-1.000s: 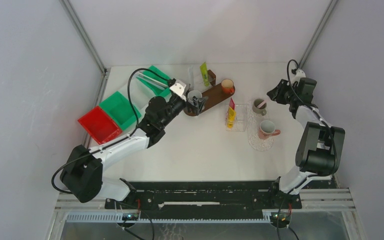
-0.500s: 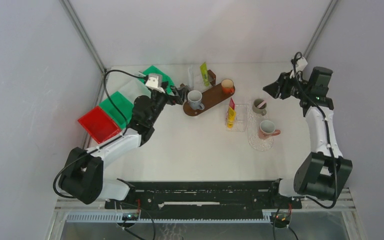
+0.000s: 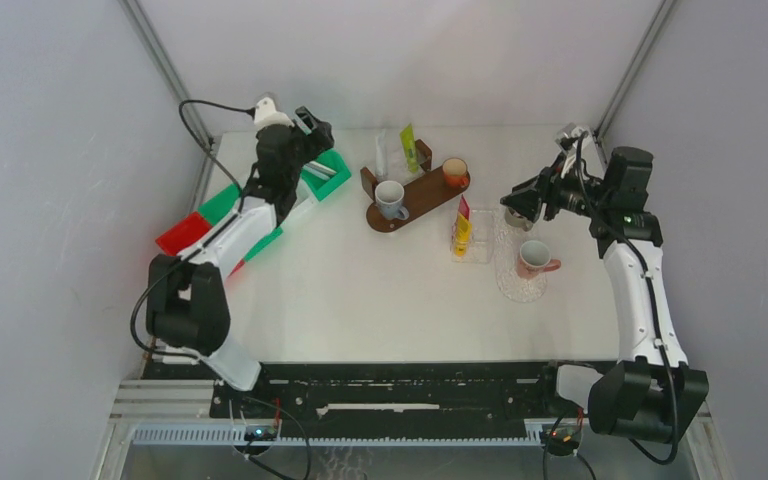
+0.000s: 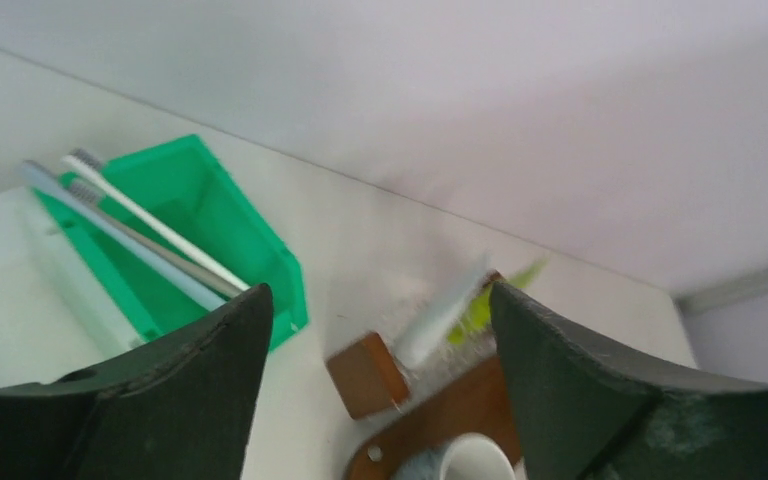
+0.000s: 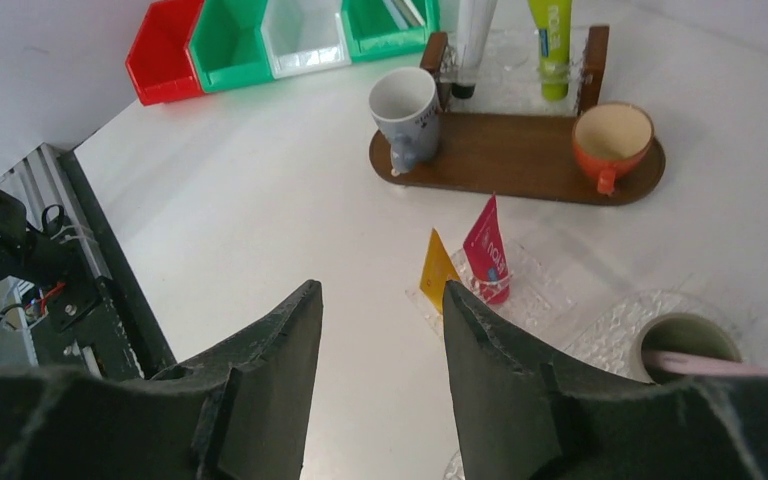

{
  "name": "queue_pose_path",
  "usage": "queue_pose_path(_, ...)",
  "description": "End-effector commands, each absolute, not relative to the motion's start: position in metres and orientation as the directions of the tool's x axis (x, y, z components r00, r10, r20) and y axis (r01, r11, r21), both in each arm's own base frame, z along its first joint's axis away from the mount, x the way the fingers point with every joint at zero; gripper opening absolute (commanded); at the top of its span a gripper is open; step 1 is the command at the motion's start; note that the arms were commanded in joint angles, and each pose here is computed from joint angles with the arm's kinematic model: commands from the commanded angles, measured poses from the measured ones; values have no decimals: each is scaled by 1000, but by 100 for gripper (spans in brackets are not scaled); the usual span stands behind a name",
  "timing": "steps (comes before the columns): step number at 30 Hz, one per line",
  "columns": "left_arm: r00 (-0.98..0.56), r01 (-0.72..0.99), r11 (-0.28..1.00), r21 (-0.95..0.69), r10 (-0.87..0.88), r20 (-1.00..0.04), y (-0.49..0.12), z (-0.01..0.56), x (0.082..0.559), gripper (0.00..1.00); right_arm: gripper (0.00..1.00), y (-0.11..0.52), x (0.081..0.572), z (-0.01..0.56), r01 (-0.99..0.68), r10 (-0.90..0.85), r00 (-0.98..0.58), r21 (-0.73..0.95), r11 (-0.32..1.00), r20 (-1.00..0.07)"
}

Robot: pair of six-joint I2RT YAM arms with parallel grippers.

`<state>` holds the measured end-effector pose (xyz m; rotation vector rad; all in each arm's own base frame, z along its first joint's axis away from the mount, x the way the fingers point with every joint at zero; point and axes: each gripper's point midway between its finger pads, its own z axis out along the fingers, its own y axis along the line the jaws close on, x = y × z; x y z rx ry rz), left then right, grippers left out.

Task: Prepare toiletry sets of a toothbrush and toothpaste on the tray
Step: Place the toothbrush in the cup, then pick up the toothbrush from the storage box.

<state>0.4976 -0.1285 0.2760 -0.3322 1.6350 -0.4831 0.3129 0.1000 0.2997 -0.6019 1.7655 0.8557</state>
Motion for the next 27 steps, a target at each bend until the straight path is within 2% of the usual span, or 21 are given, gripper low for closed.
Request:
queue_pose_path(1,-152,-318,823,-471,-534,-831,-86,256,529,75,56,103,313,303,-766,-20,-296,225,602,-955)
queue_pose_path(4,-193,-439,798,-413,-533,-824,-79,245,553,64,56,106,313,297,-769,-33,-296,217,601,-955)
queue_pose_path(7,-229,-440,811,-386,-517,-825,-86,242,578,60,56,108,315,292,-767,-47,-300,211,606,-953)
queue_pose_path(13,-248,-481,758,-441,-600,-761,-85,212,617,44,56,105,320,282,-752,-53,-321,220,621,-946)
queue_pose_path(17,-284,-483,722,-495,-664,-692,-88,183,629,43,56,103,324,277,-744,-56,-333,226,629,-941)
queue_pose_path(23,-335,-509,714,-480,-678,-654,-90,148,627,44,56,101,326,273,-737,-57,-344,233,634,-937)
queue_pose_path(27,-358,-543,688,-481,-708,-609,-84,129,624,42,56,101,327,270,-736,-58,-347,233,636,-936)
